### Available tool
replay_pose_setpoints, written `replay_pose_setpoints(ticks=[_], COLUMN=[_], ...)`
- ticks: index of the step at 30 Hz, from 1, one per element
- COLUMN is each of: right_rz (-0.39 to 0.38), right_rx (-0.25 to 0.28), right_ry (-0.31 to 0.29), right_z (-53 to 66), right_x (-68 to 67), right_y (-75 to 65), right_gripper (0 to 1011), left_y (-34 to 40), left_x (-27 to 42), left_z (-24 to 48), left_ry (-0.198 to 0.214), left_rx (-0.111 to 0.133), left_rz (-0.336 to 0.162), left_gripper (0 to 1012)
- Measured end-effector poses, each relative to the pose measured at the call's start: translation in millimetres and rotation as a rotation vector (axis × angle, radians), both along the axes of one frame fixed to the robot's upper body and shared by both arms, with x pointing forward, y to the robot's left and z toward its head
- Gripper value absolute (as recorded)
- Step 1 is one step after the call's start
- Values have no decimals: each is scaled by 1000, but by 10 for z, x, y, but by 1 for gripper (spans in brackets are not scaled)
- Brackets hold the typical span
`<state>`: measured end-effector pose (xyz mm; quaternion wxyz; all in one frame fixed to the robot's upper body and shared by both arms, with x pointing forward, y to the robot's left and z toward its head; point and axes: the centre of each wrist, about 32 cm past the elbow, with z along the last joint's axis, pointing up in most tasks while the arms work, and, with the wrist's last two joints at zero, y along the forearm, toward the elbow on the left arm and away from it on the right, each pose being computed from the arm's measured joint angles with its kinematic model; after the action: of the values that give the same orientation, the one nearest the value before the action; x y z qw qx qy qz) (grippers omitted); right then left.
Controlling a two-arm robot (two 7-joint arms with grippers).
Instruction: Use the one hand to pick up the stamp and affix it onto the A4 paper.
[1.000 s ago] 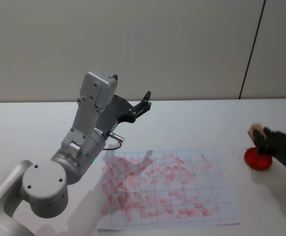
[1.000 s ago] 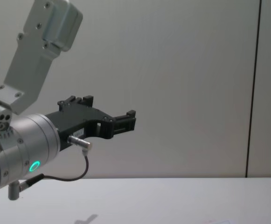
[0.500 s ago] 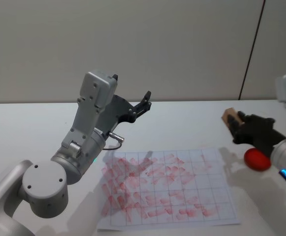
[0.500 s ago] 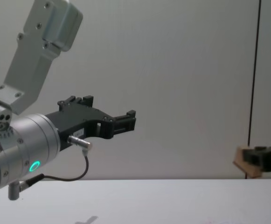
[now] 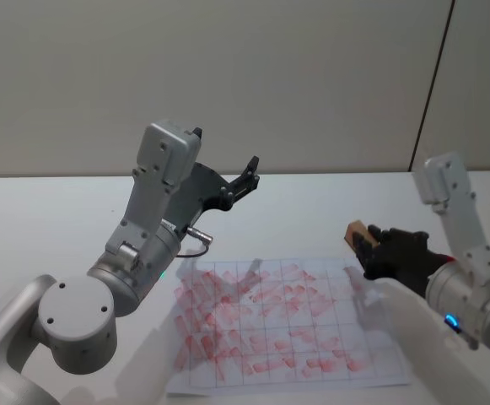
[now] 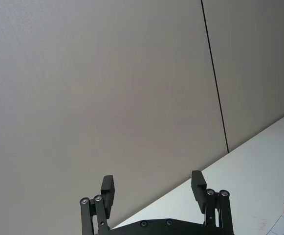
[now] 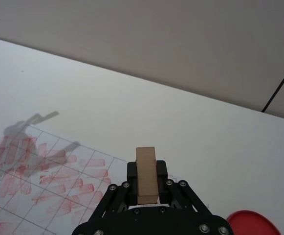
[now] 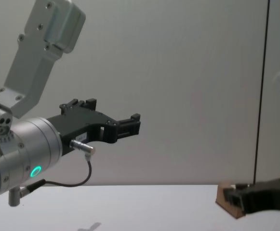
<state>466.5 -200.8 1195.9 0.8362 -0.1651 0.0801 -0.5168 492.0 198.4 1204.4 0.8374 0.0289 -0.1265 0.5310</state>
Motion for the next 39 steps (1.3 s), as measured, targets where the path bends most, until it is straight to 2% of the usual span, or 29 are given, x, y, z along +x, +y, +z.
replay_pose_setpoints(ticks=[10, 21, 31, 39], right_rz=[9, 16, 24, 30], right_rx=[-10, -10, -22, -32], right_ry=[38, 50, 58, 65], right_z=[-183, -392, -533, -593], right_x=[21, 71, 117, 155], right_y=[42, 66, 86, 105], right_gripper=[213, 213, 213, 213], left_y=[0, 0, 0, 0], left_x=[0, 0, 0, 0], left_z=[0, 0, 0, 0], left_ry=[0, 0, 0, 0], left_rx=[0, 0, 0, 0], left_rz=[0, 0, 0, 0], left_gripper=[1001, 1001, 1001, 1001])
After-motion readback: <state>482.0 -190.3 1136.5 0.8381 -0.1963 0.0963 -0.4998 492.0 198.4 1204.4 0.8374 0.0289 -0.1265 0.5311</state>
